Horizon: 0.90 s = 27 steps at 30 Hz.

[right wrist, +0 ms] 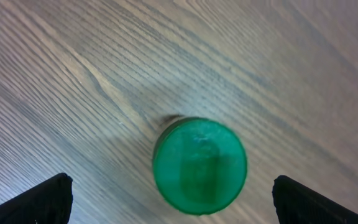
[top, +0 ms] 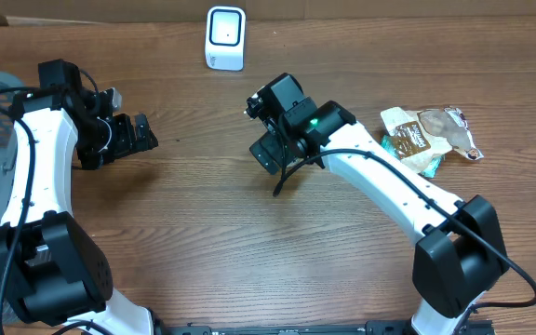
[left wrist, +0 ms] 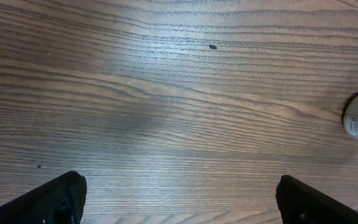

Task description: Scan the item barcode

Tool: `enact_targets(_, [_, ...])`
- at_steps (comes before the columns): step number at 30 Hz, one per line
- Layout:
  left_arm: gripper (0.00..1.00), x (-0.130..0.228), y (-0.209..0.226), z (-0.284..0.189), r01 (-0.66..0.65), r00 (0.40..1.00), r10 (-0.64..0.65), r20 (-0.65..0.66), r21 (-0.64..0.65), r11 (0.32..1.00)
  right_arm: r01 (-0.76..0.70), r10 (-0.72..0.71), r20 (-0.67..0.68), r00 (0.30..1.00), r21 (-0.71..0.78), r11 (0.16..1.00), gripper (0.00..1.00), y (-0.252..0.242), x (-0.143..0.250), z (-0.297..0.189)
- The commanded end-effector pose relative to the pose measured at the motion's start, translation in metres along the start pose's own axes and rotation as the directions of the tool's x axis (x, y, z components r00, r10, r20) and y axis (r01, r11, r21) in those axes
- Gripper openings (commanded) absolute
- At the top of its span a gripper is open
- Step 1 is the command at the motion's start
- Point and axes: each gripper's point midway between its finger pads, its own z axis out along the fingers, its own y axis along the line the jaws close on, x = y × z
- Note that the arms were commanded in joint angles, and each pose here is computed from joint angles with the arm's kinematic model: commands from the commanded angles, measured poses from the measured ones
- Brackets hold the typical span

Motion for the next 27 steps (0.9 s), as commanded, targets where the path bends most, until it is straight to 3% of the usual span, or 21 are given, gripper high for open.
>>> enact_targets(1, [1.0, -0.007, -0.005, -0.01, -0.025, 0.999, 0.025, 0.035, 0.0, 1.0, 0.087, -0.086, 0.027, 0.996, -0.033, 0.996, 1.0, -0.006, -0.007, 0.006])
enact_targets(13, [1.0, -0.007, -0.005, -0.01, -0.025, 0.999, 0.025, 0.035, 0.0, 1.0, -0.027, 0.022, -0.045, 0.999, -0.128, 0.991, 1.0, -0.011, 0.013, 0.053])
enact_targets(16, [1.0, -0.007, -0.005, -0.01, -0.025, 0.999, 0.025, 0.035, 0.0, 1.0, -0.048, 0.042, -0.043, 0.998, -0.127, 0.991, 0.93, -0.012, 0.012, 0.054])
enact_targets(21, [1.0, -0.007, -0.005, -0.01, -0.025, 0.999, 0.025, 0.035, 0.0, 1.0, -0.093, 0.089, -0.043, 0.995, -0.12, 0.988, 0.72, -0.014, 0.011, 0.054])
enact_targets(27, [1.0, -0.007, -0.005, -0.01, -0.025, 0.999, 0.025, 0.035, 0.0, 1.0, -0.231, 0.227, -0.064, 0.972, -0.059, 0.971, 0.65, -0.023, 0.014, 0.054])
